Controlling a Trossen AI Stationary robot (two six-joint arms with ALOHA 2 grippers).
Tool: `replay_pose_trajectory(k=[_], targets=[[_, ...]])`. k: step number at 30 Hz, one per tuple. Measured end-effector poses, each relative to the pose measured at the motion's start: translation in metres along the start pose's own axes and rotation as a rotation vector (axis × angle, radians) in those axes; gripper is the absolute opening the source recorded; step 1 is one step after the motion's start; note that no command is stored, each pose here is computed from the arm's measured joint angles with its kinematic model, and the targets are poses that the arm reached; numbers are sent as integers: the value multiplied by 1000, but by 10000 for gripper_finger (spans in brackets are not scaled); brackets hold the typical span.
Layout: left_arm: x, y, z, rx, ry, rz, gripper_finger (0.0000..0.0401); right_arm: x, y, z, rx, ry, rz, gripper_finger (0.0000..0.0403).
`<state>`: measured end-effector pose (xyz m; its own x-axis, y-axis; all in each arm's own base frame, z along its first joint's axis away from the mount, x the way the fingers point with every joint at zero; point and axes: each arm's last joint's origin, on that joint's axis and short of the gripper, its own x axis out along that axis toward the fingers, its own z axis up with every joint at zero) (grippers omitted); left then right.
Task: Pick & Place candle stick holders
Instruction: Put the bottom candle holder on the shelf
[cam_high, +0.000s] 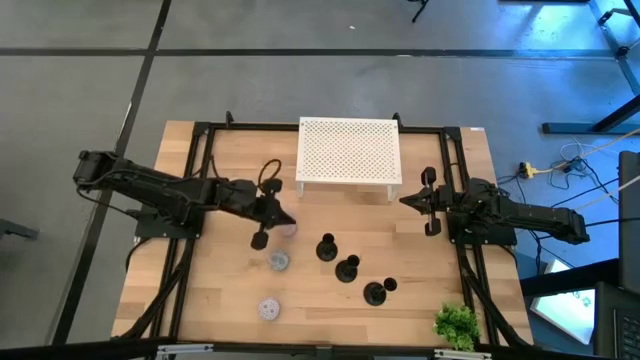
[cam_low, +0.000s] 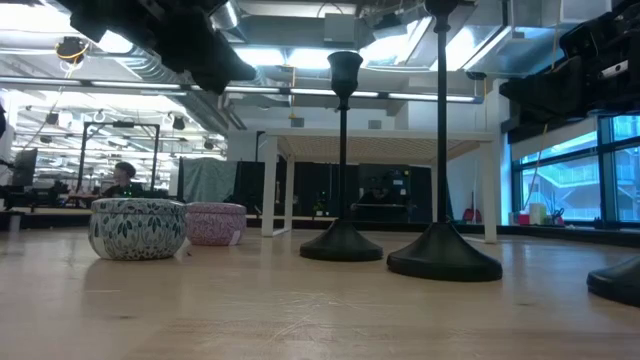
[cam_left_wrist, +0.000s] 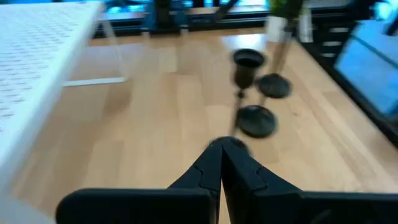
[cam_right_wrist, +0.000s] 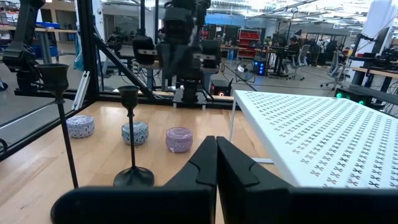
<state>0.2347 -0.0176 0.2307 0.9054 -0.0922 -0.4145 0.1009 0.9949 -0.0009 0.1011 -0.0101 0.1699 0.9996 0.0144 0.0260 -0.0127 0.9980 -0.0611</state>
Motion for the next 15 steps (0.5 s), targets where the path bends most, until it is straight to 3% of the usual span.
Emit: replay_pose_trajectory(k=[4,15], targets=[[0,2,1,-5,-12,0,4,0,0,0,0,0,0,1],[-1,-5,7,60,-81,-181,4,0,0,0,0,0,0,1]])
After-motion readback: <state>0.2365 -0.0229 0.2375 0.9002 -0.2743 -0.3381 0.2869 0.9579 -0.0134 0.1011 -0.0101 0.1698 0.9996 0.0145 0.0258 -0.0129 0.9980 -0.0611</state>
